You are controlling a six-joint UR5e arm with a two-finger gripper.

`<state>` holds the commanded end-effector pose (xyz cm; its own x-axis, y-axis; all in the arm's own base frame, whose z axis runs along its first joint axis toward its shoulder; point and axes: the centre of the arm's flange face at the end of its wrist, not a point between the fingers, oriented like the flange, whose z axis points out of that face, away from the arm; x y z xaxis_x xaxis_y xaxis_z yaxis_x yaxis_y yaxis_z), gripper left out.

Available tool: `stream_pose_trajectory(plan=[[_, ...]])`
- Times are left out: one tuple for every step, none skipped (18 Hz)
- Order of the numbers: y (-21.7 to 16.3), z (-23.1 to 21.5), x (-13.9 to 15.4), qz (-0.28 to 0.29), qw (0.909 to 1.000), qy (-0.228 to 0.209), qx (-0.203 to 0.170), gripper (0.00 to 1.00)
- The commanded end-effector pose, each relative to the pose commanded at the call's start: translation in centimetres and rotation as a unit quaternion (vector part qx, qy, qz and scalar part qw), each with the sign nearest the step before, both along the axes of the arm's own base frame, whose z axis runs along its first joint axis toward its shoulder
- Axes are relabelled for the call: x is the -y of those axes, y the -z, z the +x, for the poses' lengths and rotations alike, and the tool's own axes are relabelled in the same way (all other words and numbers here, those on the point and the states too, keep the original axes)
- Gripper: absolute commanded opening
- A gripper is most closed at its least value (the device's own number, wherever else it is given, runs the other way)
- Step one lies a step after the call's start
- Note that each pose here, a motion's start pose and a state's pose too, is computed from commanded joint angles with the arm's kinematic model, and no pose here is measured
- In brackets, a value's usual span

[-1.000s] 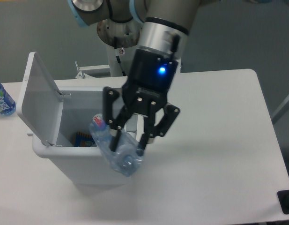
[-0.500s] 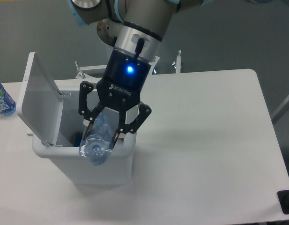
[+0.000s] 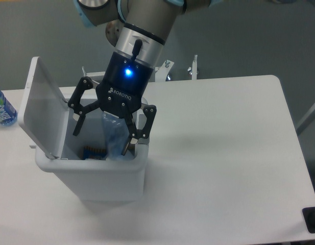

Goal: Place the trash in the trash can
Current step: 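Open the gripper to drop the bottle into the can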

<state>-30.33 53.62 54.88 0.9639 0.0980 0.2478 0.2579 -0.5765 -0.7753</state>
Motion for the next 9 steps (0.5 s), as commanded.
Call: stream_pose_trajectory(plan=[[-0.2, -1.0, 0.6, 0.001, 0.9999, -0.011, 0.000, 1.00], [-0.3, -2.0, 1.2, 0.002, 0.9998, -0.020, -0.001, 1.00], [-0.3, -3.0, 1.8, 0.002, 0.9996, -0.029, -0.001, 1.00], [-0.5, -4.1, 2.6, 0.002, 0.9992, -0.040, -0.003, 1.00], [-0.7, -5.3, 3.4, 0.003, 0.9986, -0.052, -0.004, 1.00], [-0.7, -6.4, 4.0, 0.004, 0.9981, -0.061, -0.006, 1.00], [-0.8, -7.3, 4.5, 0.004, 0.9976, -0.069, -0.006, 1.00], [-0.8, -8.3, 4.8, 0.004, 0.9971, -0.076, -0.007, 1.00], [-0.7, -9.7, 5.4, 0.003, 0.9961, -0.088, -0.008, 1.00]])
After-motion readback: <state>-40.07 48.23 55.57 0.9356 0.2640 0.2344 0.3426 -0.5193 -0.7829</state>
